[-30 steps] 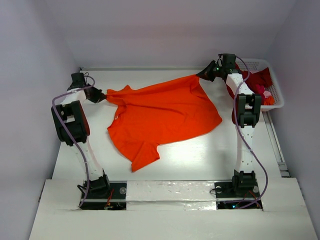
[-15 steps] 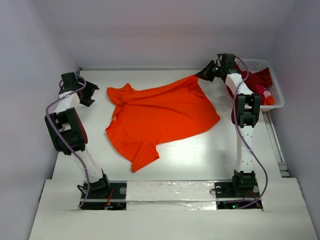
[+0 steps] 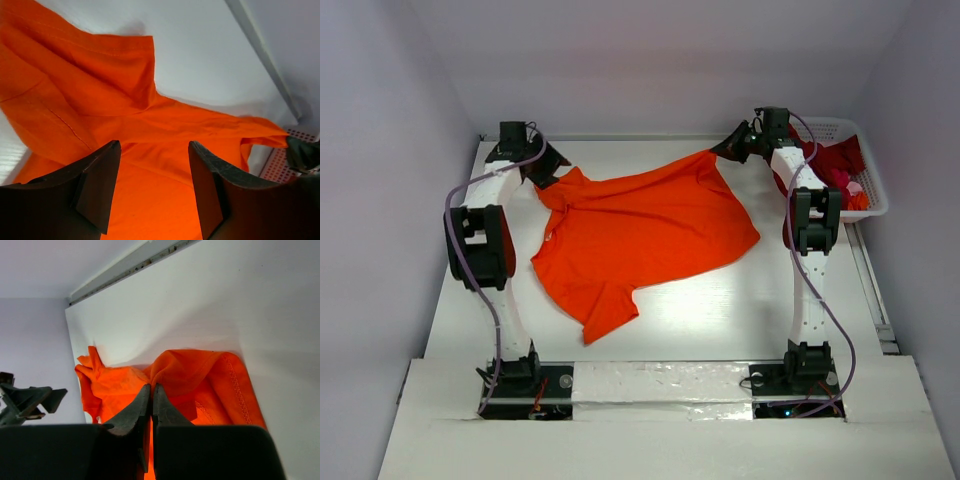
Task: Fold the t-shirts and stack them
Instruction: Flatten out the tshirt
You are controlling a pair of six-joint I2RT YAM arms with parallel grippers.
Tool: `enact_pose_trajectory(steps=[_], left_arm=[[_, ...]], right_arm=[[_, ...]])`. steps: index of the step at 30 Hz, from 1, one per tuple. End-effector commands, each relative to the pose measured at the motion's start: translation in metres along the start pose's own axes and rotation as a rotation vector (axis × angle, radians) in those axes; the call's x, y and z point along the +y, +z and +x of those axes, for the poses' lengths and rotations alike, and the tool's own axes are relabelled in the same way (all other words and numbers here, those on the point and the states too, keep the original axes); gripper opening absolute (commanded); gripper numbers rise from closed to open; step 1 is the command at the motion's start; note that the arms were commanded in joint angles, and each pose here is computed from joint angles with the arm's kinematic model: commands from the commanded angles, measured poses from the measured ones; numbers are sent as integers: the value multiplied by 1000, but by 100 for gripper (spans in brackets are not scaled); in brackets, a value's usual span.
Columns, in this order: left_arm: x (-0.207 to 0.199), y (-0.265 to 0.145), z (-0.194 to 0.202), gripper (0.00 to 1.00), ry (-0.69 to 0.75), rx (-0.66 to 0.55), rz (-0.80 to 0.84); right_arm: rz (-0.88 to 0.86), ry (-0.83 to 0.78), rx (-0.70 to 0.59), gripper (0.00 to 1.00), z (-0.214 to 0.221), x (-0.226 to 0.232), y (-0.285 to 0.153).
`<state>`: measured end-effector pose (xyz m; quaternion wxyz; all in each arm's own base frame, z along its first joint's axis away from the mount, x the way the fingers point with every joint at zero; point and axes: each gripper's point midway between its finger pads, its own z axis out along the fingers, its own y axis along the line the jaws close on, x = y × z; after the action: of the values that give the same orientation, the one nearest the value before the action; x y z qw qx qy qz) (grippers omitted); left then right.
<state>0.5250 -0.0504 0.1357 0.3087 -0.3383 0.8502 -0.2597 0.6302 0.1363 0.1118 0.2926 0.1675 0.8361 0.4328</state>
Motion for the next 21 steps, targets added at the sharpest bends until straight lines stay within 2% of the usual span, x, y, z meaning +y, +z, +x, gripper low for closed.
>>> enact_pose_trajectory(steps=[1,4,8,13,21], left_arm=[[9,2,3,53,38,28,-50],[24,1,0,52,49,-10,-110],[42,-2,6,50,78,15,-192],[47,-14,9,49,104,13,-215],[54,-2,27,48,137,81,-231]], right_arm=[[-86,-87,-68,0,-22,52,-21],[-87,-85,-69,0,-23,52,-21],[-89,-86,-69,0,-23,53,-21],[-89,-85,-69,0,-23,51,-20],[-91,-80,-66,0,-22,51,-20]])
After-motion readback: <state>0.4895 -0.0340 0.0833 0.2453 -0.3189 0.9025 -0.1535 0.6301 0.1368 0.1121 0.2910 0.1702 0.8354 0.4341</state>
